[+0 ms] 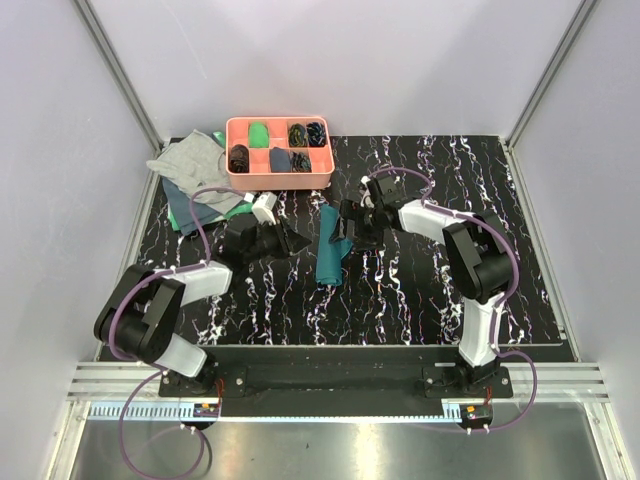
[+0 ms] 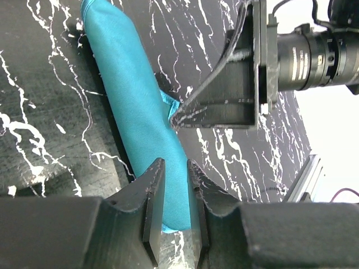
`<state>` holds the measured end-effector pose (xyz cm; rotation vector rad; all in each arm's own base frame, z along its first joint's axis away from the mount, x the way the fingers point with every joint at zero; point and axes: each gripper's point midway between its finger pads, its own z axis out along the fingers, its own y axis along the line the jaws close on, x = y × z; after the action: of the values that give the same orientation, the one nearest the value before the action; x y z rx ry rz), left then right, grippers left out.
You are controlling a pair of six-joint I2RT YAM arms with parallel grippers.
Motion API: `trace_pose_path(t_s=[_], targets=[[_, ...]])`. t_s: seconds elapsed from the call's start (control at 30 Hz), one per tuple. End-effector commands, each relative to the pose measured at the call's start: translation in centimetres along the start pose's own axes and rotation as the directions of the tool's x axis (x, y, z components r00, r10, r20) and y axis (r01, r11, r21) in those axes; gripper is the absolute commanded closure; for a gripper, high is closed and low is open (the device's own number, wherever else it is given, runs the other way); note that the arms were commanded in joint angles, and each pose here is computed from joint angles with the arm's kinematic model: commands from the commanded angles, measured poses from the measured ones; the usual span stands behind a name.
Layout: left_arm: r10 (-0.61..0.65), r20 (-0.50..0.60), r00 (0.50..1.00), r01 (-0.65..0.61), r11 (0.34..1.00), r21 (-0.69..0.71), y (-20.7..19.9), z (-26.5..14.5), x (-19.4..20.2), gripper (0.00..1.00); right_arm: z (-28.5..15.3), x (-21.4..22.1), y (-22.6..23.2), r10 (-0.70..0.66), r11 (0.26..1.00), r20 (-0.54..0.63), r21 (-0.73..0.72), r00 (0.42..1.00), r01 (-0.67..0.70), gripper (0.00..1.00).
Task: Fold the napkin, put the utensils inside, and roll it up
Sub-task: Roll the napkin with the utensil
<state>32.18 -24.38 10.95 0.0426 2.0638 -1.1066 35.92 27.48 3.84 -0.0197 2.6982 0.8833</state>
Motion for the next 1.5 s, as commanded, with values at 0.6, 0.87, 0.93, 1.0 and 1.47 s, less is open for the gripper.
trace_pose_path(t_s=[0.6,0.87,0.93,1.0,1.47], targets=[[0.016,0.017,1.0,-0.017,1.0,0.015,0.1,-0.2,-0.1,0.75,3.5,1.7,-1.7,0.011,0.996,-0.07,0.084,0.998,-0.005,0.18],[0.003,-0.007,1.0,-0.004,0.997,-0.08,2.4,0.3,0.6,0.75,3.3,1.4,-2.4,-0.01,0.985,-0.047,0.17,0.999,0.018,0.19],[-0.005,-0.009,1.0,0.004,0.995,-0.098,3.1,0.7,0.7,0.76,3.1,1.2,-2.7,-0.025,0.981,-0.039,0.193,0.999,0.032,0.23],[-0.024,0.005,1.0,0.025,0.998,-0.063,3.0,1.3,0.6,0.76,3.0,1.2,-2.9,-0.033,0.979,-0.043,0.201,0.999,0.041,0.29],[-0.134,-0.01,0.991,0.134,0.987,0.084,2.2,4.7,1.6,0.75,3.7,2.7,-4.9,-0.04,0.965,-0.101,0.253,0.994,0.065,0.51]])
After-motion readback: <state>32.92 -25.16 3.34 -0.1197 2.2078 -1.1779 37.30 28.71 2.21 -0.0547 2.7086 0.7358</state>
